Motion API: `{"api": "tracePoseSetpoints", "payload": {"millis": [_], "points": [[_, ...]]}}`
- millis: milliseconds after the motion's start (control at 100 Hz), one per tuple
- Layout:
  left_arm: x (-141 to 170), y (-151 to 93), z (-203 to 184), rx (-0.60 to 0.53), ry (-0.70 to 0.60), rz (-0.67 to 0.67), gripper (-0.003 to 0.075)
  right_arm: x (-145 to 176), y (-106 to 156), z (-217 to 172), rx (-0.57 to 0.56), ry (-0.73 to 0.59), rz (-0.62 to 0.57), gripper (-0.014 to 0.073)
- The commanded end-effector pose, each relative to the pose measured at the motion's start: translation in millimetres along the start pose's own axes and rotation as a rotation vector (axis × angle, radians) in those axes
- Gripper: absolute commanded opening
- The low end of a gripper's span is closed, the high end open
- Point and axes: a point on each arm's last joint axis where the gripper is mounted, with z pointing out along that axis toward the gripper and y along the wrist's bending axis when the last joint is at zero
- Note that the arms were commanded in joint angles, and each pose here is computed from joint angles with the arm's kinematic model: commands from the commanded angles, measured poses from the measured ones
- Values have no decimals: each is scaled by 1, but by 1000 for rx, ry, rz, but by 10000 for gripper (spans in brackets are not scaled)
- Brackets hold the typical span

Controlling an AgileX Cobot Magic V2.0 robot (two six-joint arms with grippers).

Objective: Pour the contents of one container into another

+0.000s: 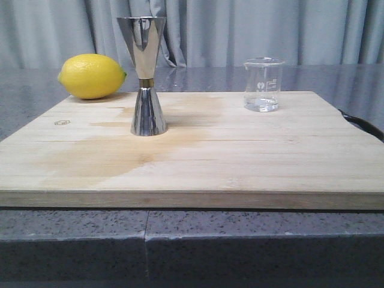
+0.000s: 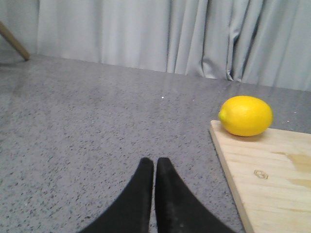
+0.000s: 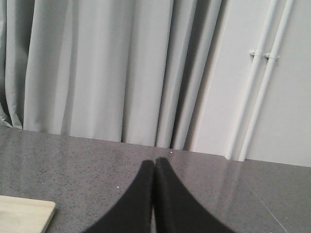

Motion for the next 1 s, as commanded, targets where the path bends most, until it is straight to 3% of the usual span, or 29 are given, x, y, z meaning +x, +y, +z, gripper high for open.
{"api": "tracePoseSetpoints", "payload": {"millis": [0, 100, 270, 450, 990], "points": [[-3, 4, -1, -22, -159, -17, -19, -11, 0, 0, -13, -55, -32, -71], [10, 9, 0, -41, -232, 4, -19, -11, 0, 0, -13, -55, -32, -71], [30, 12, 5, -52, -180, 45, -19, -11, 0, 0, -13, -55, -32, -71], [25, 11, 4, -48, -234, 114, -19, -11, 0, 0, -13, -55, -32, -71], [26, 11, 4, -51, -219, 113, -19, -11, 0, 0, -13, -55, -32, -71]]}}
